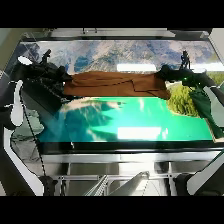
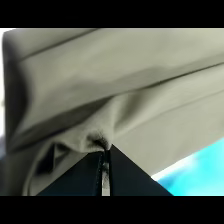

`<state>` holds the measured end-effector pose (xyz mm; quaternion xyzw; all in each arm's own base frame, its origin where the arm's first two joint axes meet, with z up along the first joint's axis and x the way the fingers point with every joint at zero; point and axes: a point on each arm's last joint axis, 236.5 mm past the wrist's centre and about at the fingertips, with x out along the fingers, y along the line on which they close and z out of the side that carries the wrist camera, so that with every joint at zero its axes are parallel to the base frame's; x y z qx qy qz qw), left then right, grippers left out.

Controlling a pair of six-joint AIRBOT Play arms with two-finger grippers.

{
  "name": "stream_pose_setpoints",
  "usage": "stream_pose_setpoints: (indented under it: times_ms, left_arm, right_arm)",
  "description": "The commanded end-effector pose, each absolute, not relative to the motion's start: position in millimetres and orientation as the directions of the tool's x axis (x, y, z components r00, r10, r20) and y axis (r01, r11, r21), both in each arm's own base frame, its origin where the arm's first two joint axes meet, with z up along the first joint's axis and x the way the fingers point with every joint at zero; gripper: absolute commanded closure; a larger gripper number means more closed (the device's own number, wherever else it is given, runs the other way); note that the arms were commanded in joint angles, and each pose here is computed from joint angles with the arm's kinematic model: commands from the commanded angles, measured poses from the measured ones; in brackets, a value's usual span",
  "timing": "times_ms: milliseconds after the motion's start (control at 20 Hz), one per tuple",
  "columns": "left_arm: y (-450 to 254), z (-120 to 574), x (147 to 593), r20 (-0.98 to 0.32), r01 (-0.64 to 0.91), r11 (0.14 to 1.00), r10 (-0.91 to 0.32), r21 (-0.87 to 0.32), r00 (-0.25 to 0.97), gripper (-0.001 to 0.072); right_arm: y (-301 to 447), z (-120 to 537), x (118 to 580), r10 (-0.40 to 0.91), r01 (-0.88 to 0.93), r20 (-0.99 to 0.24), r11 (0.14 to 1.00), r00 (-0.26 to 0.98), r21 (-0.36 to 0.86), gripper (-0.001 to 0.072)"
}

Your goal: Fold the shirts.

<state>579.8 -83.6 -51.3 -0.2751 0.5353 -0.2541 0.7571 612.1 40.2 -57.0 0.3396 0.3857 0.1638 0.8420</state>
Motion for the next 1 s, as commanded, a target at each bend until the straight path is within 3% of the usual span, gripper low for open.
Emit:
stream_pose_setpoints:
  times_ms: [0,350,400,450,500,600,650,800,950]
  left_arm:
    - [-88.3,-21.5,617.0,-0.546,0.086,0.645,-0.703,-0.759,0.455,0.0444]
    - [-53.8,-6.3,667.2,-0.482,-0.059,0.605,-0.566,-0.794,0.669,0.0433]
    - [-45.2,-4.2,671.9,-0.475,-0.084,0.592,-0.544,-0.802,0.692,0.0433]
    - [-44.4,-0.1,673.6,-0.461,-0.091,0.572,-0.545,-0.815,0.701,0.0433]
    - [-43.3,8.1,673.2,-0.433,-0.090,0.534,-0.563,-0.841,0.704,0.0433]
    - [-40.0,28.0,665.6,-0.384,-0.070,0.472,-0.611,-0.879,0.692,0.0433]
    - [-35.2,38.8,658.7,-0.379,-0.044,0.481,-0.627,-0.876,0.680,0.0434]
    - [-18.9,78.3,625.5,-0.373,0.076,0.528,-0.688,-0.846,0.623,0.0434]
    - [-13.3,91.1,584.1,-0.445,0.102,0.573,-0.725,-0.813,0.526,0.0435]
  right_arm:
    - [45.7,-57.7,608.7,0.554,-0.025,-0.542,0.713,0.632,0.700,0.0695]
    - [49.8,-57.2,604.0,0.576,-0.035,-0.541,0.704,0.613,0.710,0.0687]
    - [48.2,-55.6,604.4,0.574,-0.035,-0.539,0.704,0.616,0.710,0.0605]
    - [45.6,-52.9,605.0,0.574,-0.037,-0.536,0.702,0.619,0.711,0.0428]
    - [41.5,-48.0,604.7,0.579,-0.044,-0.530,0.700,0.619,0.713,0.0298]
    - [27.4,-36.9,604.6,0.584,-0.058,-0.520,0.698,0.623,0.714,0.0159]
    - [15.2,-31.0,602.1,0.588,-0.070,-0.523,0.703,0.617,0.707,0.0075]
    - [-25.4,-22.1,587.5,0.589,-0.077,-0.552,0.722,0.590,0.688,0.0065]
    - [-38.9,-28.5,562.9,0.628,-0.075,-0.577,0.708,0.522,0.702,0.0064]
